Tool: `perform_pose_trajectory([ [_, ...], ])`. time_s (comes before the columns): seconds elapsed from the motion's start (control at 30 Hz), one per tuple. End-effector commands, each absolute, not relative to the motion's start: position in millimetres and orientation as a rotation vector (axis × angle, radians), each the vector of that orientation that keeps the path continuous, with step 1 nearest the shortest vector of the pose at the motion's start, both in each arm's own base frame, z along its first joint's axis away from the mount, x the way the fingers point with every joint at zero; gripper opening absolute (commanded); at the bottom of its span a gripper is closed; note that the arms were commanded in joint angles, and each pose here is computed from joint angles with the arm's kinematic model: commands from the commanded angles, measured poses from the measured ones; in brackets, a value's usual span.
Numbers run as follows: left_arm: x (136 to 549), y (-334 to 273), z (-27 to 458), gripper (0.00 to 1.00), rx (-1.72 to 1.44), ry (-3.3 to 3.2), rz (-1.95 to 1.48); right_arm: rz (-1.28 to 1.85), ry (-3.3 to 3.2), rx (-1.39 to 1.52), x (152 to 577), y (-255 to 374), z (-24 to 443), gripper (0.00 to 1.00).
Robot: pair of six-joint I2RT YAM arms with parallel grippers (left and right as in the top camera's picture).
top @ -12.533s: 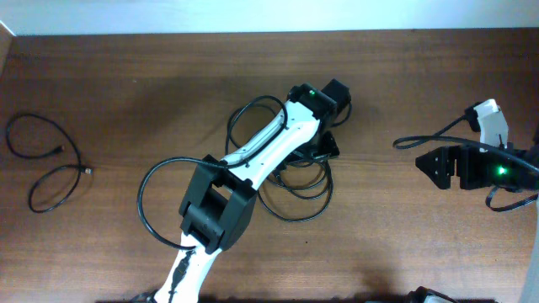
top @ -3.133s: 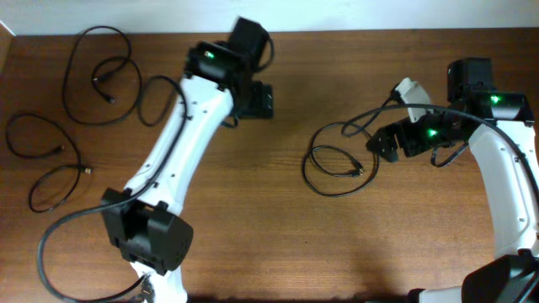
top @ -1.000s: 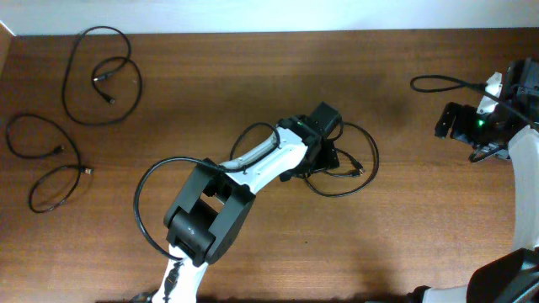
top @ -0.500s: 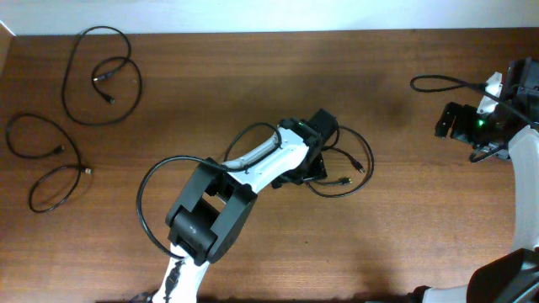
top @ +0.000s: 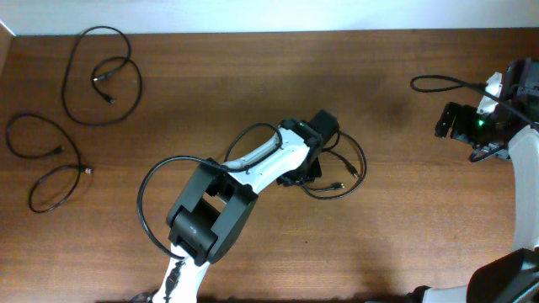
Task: Untangle cables
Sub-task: 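Drag the grasped cable leftward with the left gripper toward the left pile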
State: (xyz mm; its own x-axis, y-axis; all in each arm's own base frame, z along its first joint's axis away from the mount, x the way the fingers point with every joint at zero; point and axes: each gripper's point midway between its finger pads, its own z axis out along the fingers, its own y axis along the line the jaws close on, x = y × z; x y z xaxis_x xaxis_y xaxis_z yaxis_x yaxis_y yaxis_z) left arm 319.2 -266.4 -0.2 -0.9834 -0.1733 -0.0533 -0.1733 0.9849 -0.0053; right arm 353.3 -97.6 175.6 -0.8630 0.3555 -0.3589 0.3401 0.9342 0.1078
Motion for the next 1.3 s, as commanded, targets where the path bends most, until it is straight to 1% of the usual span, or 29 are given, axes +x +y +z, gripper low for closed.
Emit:
perform_pose_trajectory([
  [0.0,314,-253,-23,0.13,-0.274,3.096,0.119,0.042,2.682,0.52,355,-101,185,0.99],
  [0.03,313,-253,-23,0.06,-0.275,3.098,0.116,0.043,2.683,0.519,354,-101,185,0.99],
  [0.07,313,-254,-23,0.0,-0.275,3.102,0.111,0.049,2.683,0.518,355,-101,185,0.99],
  [0.23,313,-253,-23,0.0,-0.237,3.107,0.115,0.069,2.689,0.515,354,-98,184,0.99],
  [0.3,312,-247,-22,0.0,-0.14,3.125,0.141,0.071,2.696,0.517,352,-97,183,0.99],
  [0.4,314,-227,-21,0.0,-0.143,3.148,0.206,0.071,2.7,0.518,351,-97,183,0.99],
  [0.6,317,-147,-11,0.0,-0.322,3.171,0.512,0.072,2.699,0.518,351,-97,183,0.99],
  [0.77,314,-88,-9,0.0,-0.499,3.193,0.666,0.071,2.699,0.518,351,-97,183,0.99],
  [0.97,287,-26,-32,0.0,-0.754,3.237,0.756,0.07,2.699,0.518,351,-97,183,0.99],
  [1.13,246,18,-64,0.0,-1.032,3.257,0.743,0.07,2.694,0.517,352,-97,184,0.99],
  [1.2,233,22,-77,0.0,-1.141,3.273,0.643,0.07,2.694,0.517,352,-97,184,0.99],
  [1.27,223,19,-93,0.0,-1.233,3.291,0.466,0.069,2.694,0.517,352,-97,184,0.99],
])
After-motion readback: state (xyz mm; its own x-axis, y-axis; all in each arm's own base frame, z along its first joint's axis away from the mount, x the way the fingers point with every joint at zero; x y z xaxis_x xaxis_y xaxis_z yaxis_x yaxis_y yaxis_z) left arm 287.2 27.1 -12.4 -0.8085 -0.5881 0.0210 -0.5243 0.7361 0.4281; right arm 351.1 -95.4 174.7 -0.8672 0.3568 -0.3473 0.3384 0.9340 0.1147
